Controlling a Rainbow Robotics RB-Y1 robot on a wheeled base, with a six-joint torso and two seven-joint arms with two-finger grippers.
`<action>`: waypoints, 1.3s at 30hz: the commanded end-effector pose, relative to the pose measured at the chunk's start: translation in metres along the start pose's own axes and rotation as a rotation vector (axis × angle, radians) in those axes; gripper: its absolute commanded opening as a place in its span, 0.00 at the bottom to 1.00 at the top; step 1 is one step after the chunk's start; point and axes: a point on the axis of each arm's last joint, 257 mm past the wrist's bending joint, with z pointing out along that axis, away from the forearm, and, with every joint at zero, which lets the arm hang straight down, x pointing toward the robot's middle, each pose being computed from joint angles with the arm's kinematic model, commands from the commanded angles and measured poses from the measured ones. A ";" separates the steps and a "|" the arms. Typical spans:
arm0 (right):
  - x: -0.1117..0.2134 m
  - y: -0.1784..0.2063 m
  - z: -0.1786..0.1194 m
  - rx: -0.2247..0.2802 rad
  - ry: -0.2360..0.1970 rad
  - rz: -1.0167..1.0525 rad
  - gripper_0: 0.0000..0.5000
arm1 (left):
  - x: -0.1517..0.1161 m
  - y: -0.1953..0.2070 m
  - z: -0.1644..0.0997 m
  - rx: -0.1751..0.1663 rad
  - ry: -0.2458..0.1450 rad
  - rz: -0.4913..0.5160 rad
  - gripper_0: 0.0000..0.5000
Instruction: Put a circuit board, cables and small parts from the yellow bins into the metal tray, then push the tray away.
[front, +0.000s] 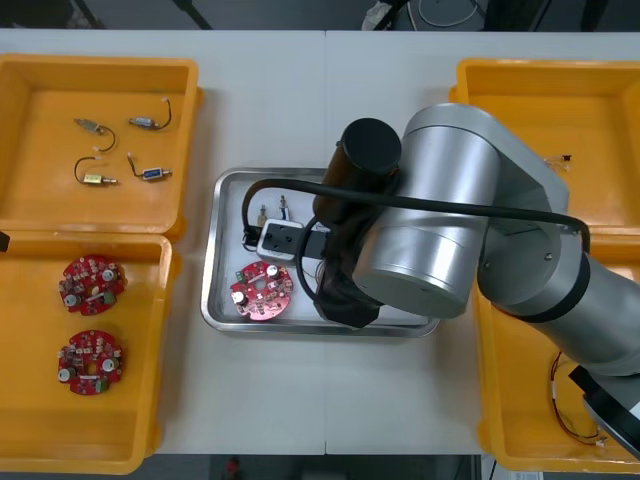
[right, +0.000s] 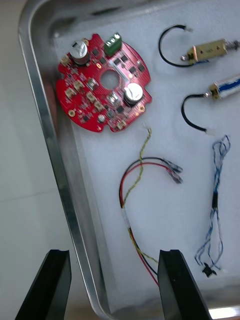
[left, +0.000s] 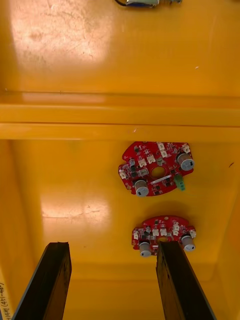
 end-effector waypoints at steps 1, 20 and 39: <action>-0.035 0.006 0.005 0.034 -0.045 -0.143 1.00 | 0.003 0.020 -0.018 -0.055 -0.018 0.080 1.00; -0.021 0.033 0.067 0.050 0.052 -0.263 1.00 | 0.004 0.017 -0.023 -0.045 -0.042 0.084 1.00; -0.011 0.042 0.096 0.075 0.085 -0.283 1.00 | 0.004 0.017 -0.022 -0.045 -0.041 0.088 1.00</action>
